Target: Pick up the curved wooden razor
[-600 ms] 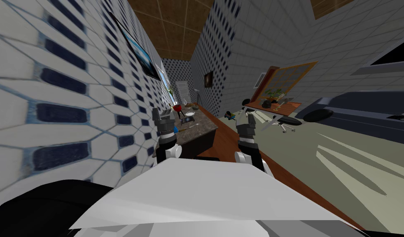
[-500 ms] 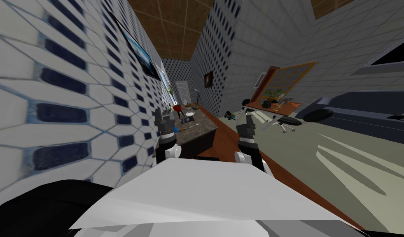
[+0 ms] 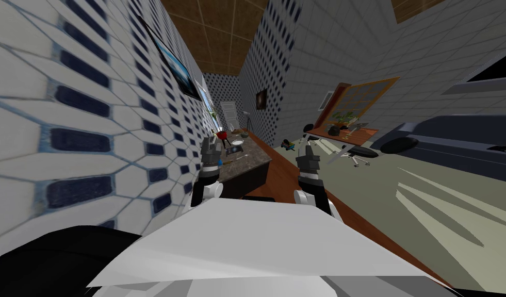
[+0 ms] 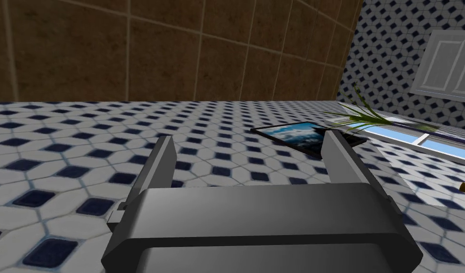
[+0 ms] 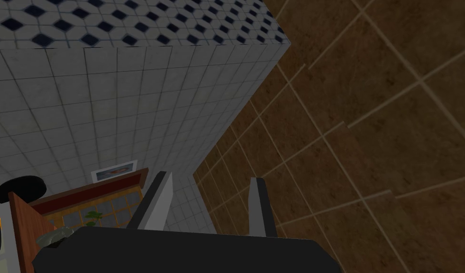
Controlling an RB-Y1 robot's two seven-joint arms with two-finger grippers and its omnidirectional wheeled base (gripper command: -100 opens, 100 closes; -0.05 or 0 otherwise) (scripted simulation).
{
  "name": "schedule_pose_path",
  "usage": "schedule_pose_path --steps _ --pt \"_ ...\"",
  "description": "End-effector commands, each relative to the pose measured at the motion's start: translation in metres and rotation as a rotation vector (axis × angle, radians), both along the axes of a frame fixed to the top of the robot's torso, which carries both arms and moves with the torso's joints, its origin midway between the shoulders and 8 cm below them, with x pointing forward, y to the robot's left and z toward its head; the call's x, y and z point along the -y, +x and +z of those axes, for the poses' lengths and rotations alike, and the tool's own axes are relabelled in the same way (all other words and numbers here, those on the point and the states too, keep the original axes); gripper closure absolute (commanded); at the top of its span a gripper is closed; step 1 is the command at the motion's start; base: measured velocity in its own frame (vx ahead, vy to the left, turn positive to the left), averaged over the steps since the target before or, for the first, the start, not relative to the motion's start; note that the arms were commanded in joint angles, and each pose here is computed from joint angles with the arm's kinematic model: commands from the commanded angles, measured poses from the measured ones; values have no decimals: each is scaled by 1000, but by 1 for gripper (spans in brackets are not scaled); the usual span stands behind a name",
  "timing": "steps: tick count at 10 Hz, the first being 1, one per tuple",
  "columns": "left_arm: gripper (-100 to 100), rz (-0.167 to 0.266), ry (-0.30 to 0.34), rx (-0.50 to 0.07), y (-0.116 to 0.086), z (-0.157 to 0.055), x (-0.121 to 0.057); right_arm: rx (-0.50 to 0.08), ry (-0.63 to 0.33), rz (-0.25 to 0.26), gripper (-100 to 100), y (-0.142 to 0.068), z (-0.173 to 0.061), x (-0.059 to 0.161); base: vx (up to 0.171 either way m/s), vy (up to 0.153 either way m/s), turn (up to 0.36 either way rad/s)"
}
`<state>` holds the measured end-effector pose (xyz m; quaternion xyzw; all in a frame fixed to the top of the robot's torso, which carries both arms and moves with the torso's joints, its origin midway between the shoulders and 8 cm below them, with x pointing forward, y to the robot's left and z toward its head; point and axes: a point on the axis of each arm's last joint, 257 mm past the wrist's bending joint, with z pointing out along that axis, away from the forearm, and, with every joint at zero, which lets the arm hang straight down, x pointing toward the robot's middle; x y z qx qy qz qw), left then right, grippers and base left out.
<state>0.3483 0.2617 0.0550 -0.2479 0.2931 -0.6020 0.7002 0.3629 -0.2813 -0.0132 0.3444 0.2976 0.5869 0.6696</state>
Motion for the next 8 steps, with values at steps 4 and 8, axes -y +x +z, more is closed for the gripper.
schedule_pose_path --steps 4,8 --pt "-100 -29 6 -150 29 -32 -18 0 0 0 0 0 0 0 -13 -43 17" --pt "-100 -37 -10 -262 48 -55 -36 0 0 0 0 0 0 0 -13 -38 15"
